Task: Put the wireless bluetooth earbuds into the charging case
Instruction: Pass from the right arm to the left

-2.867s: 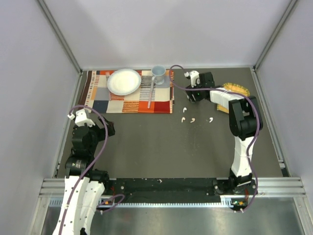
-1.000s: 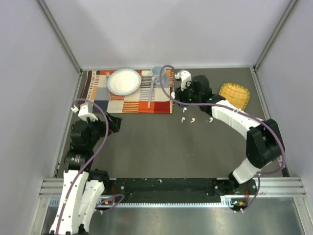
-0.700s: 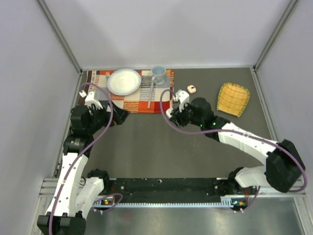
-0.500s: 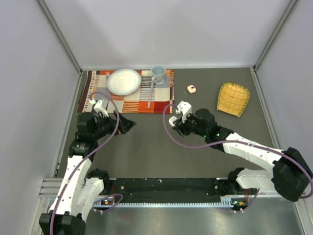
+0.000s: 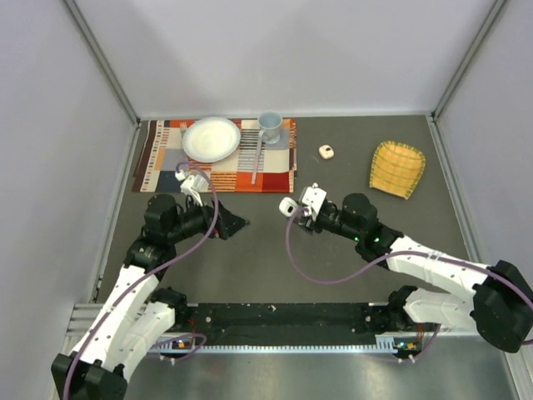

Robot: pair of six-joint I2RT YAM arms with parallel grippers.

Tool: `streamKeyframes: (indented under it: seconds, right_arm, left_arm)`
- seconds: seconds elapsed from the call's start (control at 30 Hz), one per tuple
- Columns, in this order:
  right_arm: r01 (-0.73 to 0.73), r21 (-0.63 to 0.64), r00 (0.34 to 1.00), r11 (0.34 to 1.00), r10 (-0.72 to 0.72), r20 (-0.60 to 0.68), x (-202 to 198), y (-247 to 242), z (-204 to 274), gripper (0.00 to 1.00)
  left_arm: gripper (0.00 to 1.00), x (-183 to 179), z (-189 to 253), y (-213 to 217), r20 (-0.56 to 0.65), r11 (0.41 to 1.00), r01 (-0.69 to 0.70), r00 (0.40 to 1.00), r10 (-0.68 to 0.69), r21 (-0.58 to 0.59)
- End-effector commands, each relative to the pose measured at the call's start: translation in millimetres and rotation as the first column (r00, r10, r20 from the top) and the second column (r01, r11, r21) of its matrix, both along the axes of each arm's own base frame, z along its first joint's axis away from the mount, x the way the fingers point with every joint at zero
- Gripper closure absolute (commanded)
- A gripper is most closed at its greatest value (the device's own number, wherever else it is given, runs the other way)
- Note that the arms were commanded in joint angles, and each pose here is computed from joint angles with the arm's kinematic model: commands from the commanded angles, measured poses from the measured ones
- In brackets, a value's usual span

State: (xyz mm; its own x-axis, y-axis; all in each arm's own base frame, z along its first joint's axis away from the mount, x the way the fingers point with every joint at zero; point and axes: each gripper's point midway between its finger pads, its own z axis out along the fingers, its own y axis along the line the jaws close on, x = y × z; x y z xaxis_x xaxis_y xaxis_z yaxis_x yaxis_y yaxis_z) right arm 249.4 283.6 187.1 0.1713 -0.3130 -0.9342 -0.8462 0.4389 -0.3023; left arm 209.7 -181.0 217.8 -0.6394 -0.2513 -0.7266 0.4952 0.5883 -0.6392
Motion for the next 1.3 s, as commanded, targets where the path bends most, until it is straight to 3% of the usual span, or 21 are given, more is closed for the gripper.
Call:
streamKeyframes:
  seconds: [0.0,0.37,0.53,0.67,1.27]
  right_arm:
    - [-0.141,0.089,0.987,0.986,0.133,0.09,-23,27,35,1.0]
    - [-0.057,0.043,0.984,0.997,0.049,0.174,-34,-14,41,1.0]
    - [-0.075,0.06,0.979,0.995,0.062,0.194,-45,-22,43,1.0]
    - [-0.082,0.071,0.979,0.994,0.067,0.19,-47,-21,41,1.0]
    - [-0.147,0.137,0.98,0.98,0.126,0.151,-52,-4,51,1.0]
  left_arm:
    - [0.01,13,17,-6,0.075,1.0,-0.007,0.997,0.007,0.0]
    - [0.01,31,32,-50,0.062,0.995,0.086,0.994,-0.089,0.051]
    - [0.02,25,46,-71,0.09,0.99,0.143,0.985,-0.144,0.018]
    - [0.02,24,57,-78,0.137,0.989,0.146,0.98,-0.143,-0.012]
    - [0.14,13,45,-124,0.123,0.966,0.26,0.959,-0.256,-0.016]
